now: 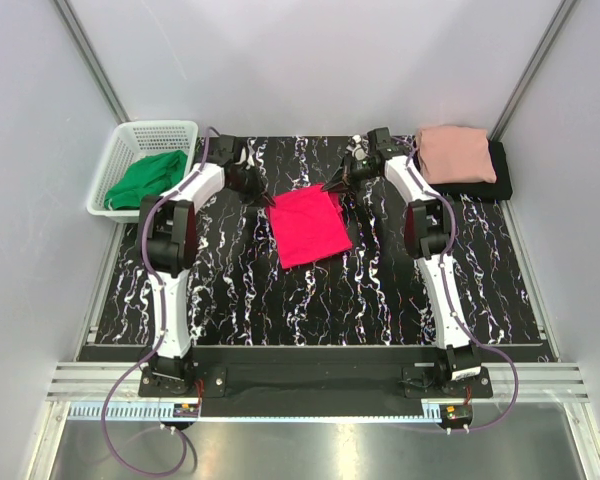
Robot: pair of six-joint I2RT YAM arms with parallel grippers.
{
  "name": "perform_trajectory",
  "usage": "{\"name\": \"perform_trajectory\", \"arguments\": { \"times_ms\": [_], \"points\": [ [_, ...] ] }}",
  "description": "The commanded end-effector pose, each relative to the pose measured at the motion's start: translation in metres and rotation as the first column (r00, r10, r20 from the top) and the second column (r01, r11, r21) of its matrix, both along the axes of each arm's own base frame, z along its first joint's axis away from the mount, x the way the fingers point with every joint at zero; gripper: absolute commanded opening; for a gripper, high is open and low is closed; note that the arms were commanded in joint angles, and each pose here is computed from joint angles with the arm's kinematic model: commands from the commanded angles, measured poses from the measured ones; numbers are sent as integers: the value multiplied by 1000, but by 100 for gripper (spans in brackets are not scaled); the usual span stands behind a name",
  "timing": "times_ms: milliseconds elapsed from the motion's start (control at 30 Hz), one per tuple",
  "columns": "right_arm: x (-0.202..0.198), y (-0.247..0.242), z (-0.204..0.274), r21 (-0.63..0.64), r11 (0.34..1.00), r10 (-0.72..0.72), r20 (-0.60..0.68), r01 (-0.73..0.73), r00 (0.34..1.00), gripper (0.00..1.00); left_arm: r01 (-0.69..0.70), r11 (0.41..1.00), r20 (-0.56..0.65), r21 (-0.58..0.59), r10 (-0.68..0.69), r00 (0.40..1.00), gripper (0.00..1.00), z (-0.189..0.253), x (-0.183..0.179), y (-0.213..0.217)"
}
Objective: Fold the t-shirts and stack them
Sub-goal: Fold the tshirt
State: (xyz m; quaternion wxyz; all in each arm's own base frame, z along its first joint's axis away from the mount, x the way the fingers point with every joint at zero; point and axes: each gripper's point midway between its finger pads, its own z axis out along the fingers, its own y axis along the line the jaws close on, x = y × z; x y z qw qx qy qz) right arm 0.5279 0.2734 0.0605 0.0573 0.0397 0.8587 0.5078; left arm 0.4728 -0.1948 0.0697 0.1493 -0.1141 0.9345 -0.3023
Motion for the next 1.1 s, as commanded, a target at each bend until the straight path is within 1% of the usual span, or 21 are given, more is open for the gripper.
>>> {"name": "perform_trajectory", "arguments": {
  "times_ms": [0,200,300,367,400,433,467,500,600,633,700,833,967,1067],
  "points": [
    [12,-5,11,18,1000,-14,41,13,999,0,-16,1000,33,18,16,999,0,7,13,8],
    [15,-11,7,14,1000,-28,36,28,999,0,-14,1000,10,20,14,1000,0,-3,18,6],
    [16,-14,3,10,999,-37,28,36,999,1,-24,999,-10,42,24,1000,0,-10,20,10],
    [16,-14,2,11,999,-37,22,37,999,6,-24,998,-28,58,26,999,5,-13,18,12],
    [16,-15,3,16,999,-37,18,36,999,13,-28,997,-38,70,31,999,11,-17,17,14],
    [16,-15,2,17,999,-38,13,38,999,15,-32,996,-47,80,35,998,13,-16,15,16],
    [15,-16,5,18,999,-41,12,41,999,19,-34,996,-48,88,38,998,16,-17,15,17],
    [16,-16,11,20,999,-40,22,40,999,27,-37,994,-46,98,42,998,22,-17,14,19],
    [18,-22,25,8,999,-50,61,49,997,29,-48,992,-28,116,51,998,28,-9,15,22],
    [18,-22,26,4,999,-52,63,51,997,29,-48,992,-23,118,51,998,32,-7,15,23],
    [21,-28,37,7,998,-63,81,63,995,29,-51,990,-15,131,54,998,33,-4,16,25],
    [23,-40,58,13,997,-83,108,82,991,26,-63,986,5,151,63,998,34,9,15,30],
    [21,-43,104,38,996,-88,180,83,980,21,-73,987,43,146,67,997,34,30,16,32],
    [19,-40,135,71,995,-87,217,73,972,21,-78,988,63,136,70,996,34,40,18,31]
  ]
}}
